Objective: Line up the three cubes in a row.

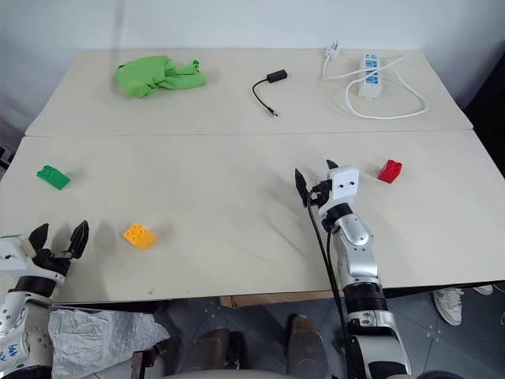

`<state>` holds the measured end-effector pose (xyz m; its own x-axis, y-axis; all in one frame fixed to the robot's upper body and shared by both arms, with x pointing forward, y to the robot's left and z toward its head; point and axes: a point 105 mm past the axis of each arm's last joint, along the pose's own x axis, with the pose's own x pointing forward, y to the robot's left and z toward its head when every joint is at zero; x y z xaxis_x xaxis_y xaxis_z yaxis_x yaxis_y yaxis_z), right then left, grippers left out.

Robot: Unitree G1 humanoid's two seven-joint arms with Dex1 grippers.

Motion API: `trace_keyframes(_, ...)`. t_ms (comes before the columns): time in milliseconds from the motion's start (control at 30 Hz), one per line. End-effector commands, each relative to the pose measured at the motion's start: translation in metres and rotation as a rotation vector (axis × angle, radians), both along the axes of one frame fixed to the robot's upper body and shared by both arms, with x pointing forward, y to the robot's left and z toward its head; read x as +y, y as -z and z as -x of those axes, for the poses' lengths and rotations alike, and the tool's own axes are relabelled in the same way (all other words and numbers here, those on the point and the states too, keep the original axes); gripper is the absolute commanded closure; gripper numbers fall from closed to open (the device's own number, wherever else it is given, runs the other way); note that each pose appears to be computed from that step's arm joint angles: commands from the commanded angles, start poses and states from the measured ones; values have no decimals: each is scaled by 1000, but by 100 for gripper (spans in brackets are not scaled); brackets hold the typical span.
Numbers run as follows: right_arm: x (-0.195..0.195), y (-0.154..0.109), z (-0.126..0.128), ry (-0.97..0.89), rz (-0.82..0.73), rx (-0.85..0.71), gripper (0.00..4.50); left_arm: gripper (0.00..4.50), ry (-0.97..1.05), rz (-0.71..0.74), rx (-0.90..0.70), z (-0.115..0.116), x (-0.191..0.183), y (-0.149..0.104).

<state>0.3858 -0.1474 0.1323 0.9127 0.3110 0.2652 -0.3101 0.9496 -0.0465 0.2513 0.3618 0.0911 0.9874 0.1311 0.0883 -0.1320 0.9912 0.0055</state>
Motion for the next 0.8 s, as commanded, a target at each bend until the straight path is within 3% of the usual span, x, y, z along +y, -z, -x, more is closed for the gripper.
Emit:
trace_keyframes(33,2,-9,0,-4,-2,-38,0,3,-34,-71,23,6,7,-8)
trace_keyframes(167,0,-16,3,-23,1,-59,0,3,-10,-19,-57,8,5,-26)
trace_keyframes(300,-2,-38,22,-129,-118,-112,0,3,92,63,-147,3,-6,-54)
trace_keyframes(433,-35,-54,54,-146,-37,-115,0,3,412,-30,-197,-29,-56,-107)
trace_keyframes(633,-106,-50,87,112,11,-45,0,3,855,-181,-144,-62,-141,-127)
trace_keyframes(800,-153,-29,111,374,28,37,0,3,1152,-265,-144,-80,-197,-134)
